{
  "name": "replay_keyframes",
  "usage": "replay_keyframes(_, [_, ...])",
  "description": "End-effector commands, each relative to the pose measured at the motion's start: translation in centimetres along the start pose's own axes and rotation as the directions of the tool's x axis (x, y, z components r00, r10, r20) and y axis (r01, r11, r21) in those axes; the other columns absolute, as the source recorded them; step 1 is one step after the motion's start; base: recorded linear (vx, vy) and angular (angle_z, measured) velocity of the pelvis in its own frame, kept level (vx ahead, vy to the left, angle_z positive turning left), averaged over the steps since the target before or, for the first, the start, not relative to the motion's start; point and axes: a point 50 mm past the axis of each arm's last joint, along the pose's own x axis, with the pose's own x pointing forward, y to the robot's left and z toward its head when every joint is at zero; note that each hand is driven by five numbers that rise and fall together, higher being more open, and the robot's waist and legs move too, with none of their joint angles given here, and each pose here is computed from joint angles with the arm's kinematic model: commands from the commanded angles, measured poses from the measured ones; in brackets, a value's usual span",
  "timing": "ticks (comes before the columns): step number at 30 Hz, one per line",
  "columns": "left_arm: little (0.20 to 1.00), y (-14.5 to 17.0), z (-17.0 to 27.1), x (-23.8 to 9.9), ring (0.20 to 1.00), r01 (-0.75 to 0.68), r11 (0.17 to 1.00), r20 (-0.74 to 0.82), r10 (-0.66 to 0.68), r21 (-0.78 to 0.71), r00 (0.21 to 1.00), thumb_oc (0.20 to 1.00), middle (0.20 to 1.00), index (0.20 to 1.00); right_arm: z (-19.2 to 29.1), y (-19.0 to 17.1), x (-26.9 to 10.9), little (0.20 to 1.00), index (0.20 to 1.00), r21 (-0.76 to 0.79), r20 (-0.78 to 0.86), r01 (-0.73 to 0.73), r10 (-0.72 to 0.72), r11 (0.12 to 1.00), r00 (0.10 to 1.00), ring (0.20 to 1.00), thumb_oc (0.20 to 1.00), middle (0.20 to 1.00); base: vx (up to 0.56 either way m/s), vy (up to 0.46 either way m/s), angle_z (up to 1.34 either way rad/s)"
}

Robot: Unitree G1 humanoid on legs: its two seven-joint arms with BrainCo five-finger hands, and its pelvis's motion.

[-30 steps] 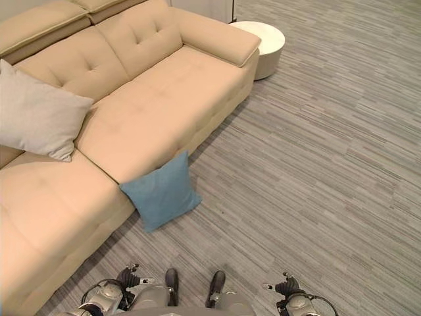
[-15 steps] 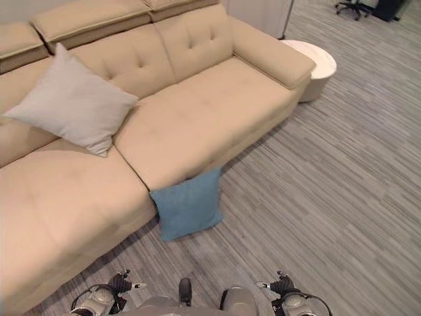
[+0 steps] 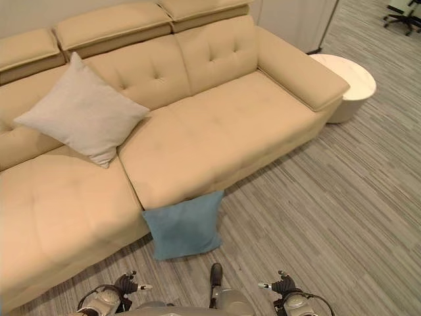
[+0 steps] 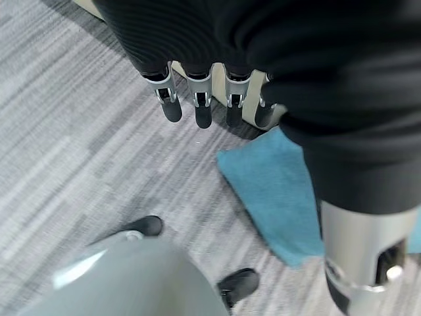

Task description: Pick up all the scattered cushions and arrange them neatly on the sofa.

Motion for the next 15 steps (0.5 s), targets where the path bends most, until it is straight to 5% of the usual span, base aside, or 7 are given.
replay_keyframes(1, [1.0,0.8,-0.1,0.0,1.0,-0.02,1.0,0.011,0.02,-0.005,1.0,1.0,1.0,1.0,-0.4,-0.9,0.0,1.0,1.0,0.009,-0.019,0.03,-0.03,1.0,0.999,1.0,1.0,1.0,0.02,-0.008,0.53])
replay_keyframes(15, [1.0,1.9,-1.4,-0.2,1.0,-0.047,0.999,-0.034,0.047,0.005,0.998,1.0,1.0,1.0,0.4,0.4,0.1,1.0,1.0,-0.016,0.001,-0.011,0.011,1.0,1.0,1.0,1.0,1.0,0.12,0.15,0.11])
